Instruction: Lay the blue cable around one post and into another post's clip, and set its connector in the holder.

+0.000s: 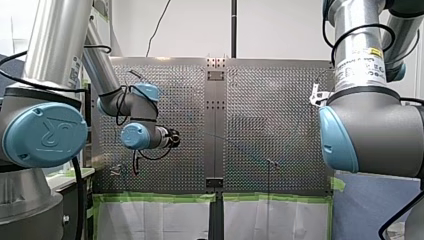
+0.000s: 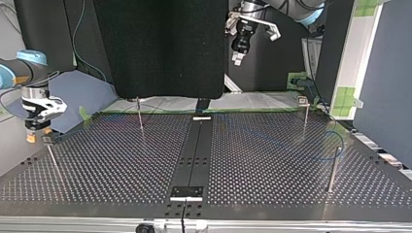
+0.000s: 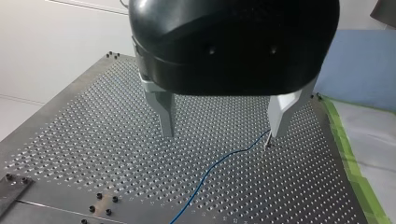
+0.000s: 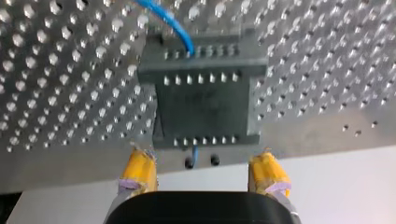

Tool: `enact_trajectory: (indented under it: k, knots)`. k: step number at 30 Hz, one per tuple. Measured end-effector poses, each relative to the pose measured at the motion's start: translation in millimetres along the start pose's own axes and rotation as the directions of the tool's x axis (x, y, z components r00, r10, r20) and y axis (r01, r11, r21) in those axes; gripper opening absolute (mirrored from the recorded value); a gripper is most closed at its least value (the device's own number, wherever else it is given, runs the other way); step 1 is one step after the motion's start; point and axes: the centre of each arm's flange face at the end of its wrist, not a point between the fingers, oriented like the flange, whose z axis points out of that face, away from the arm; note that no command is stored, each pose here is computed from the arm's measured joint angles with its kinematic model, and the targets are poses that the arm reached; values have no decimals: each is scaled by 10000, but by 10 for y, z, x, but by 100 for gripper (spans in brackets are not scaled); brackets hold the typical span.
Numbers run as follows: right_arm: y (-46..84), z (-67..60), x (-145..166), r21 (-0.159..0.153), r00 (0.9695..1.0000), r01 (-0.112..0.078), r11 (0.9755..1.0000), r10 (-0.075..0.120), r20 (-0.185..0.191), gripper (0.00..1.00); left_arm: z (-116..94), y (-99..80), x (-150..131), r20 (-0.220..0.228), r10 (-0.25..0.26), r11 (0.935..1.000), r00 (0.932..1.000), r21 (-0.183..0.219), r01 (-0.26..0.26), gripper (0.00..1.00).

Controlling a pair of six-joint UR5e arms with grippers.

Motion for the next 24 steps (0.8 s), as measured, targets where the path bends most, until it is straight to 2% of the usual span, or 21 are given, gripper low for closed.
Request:
enact_trajectory:
  k: [6,10,12,16,20,22,24]
  knots:
    - [67,-48,-37,-598,9994,-29,9982,50,354,100,0,1,0,0,0,10000,10000,-2,0,98]
    - [96,-122,-88,-1001,9977,-76,9949,143,669,100,0,0,0,0,-8,10000,10000,-1,8,98]
    - [110,-175,-87,-1208,9973,-118,9926,204,700,100,0,0,0,-1,-10,10000,10000,-1,10,98]
    - [128,-259,-29,-1513,9982,-284,9881,361,486,100,0,0,0,-1,-14,10000,10000,0,14,98]
    - [90,-341,46,-1704,9985,-498,9841,531,150,100,1,-1,-2,15,-25,10000,10000,3,25,98]
    - [53,-379,80,-1757,9987,-499,9832,507,2,100,3,-2,-3,27,-38,10000,10000,9,38,98]
    - [-4,-426,118,-1803,9991,-415,9827,393,-156,100,2,-6,-2,24,-45,10000,10000,42,45,98]
